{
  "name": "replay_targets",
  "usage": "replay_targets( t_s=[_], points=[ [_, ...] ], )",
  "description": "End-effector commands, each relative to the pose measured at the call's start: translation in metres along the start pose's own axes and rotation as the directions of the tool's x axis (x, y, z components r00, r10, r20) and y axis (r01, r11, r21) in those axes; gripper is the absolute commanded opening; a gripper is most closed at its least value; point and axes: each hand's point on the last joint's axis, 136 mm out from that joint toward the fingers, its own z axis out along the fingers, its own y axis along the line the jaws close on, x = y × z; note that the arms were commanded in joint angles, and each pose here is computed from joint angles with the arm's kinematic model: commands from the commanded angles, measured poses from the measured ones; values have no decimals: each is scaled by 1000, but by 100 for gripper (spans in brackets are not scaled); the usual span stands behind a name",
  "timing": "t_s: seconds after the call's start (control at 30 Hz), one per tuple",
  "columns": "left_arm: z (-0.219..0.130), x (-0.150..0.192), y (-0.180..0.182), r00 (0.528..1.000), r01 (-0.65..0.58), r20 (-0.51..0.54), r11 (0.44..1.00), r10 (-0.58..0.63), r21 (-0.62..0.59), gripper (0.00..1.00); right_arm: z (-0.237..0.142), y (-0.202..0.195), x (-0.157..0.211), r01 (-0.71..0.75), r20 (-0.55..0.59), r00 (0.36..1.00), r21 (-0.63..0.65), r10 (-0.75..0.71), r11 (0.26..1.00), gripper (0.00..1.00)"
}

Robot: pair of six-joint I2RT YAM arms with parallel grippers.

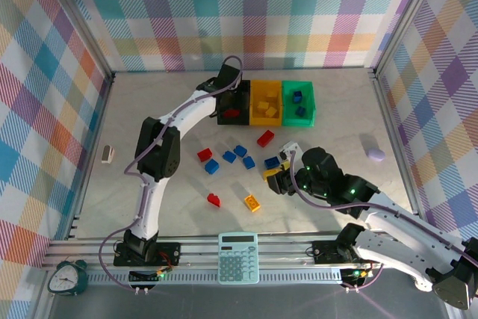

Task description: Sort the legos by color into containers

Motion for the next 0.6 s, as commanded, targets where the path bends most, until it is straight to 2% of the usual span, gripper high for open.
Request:
replay_targets(
  t_s=[0.0, 0.2, 0.37, 0.57],
  points=[
    [-53, -30, -3, 994, 7, 113, 999, -11, 41, 65, 3, 0, 3, -9, -12, 1000, 5, 10, 1000, 59],
    [-86, -9, 6, 995, 24, 101, 999, -27, 38, 65, 10, -3, 1, -21, -28, 999, 29, 22, 999, 63],
    [-113, 15, 7, 997, 30, 75, 998, -35, 64, 65, 24, -16, -6, -85, -65, 993, 126, 93, 988, 68],
    [-152, 41, 1, 997, -49, 70, 991, 41, 121, 66, 37, -36, -26, -220, 11, 974, 253, 225, 942, 75]
  ],
)
